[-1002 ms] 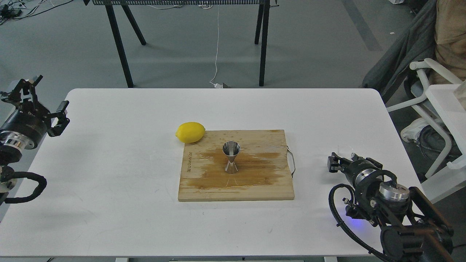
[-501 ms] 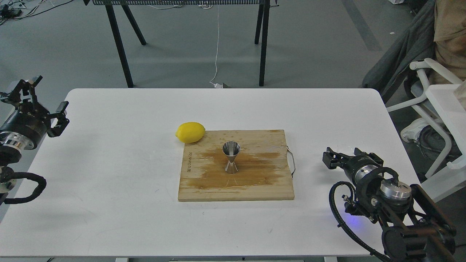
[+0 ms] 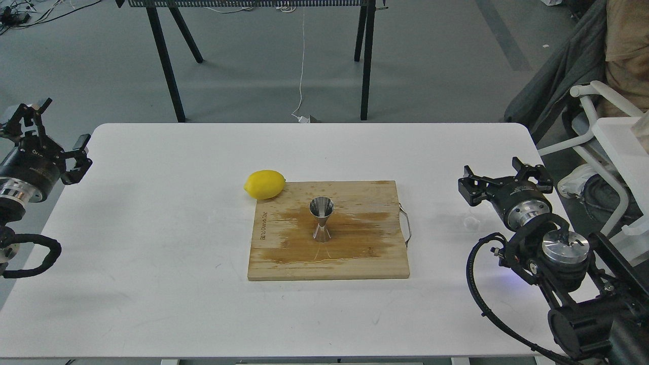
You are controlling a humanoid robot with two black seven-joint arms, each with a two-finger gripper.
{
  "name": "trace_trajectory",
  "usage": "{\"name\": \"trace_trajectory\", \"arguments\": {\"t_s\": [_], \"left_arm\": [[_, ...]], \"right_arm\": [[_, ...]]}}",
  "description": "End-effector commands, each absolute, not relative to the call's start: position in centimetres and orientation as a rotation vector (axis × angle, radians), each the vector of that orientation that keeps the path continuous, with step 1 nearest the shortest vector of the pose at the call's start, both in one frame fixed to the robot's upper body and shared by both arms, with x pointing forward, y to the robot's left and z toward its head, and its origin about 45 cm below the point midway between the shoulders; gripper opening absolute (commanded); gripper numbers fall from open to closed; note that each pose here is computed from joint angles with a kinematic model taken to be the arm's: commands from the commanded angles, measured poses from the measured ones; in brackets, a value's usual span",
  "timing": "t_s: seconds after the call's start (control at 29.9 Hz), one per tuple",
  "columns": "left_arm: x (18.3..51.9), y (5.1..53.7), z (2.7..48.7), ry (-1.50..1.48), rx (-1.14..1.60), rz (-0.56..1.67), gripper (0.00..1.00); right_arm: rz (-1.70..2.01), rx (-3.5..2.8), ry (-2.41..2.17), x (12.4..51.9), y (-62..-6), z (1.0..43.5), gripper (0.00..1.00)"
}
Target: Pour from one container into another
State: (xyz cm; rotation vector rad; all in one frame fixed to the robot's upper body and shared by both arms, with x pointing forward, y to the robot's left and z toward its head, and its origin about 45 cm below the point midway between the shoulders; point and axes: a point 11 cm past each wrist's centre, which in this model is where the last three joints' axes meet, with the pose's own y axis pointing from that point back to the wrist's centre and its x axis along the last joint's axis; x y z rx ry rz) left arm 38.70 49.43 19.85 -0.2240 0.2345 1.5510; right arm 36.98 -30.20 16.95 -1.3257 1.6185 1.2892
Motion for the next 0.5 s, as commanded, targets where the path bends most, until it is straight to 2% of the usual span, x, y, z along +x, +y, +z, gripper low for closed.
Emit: {"name": "trace_trajectory", "arguments": {"t_s": [0.0,0.47], "left_arm": [[39.4,49.1,20.6,0.230,-0.260,1.549,1.00],[40.1,47.7,20.4,0.249,-0.296,1.529,1.00]], "right_arm": [[1.140,-1.593,1.573,37.9,-29.2,18.7,0.99],[0.938,-1.907,1.237,38.6,-29.5,19.9,0.99]]}}
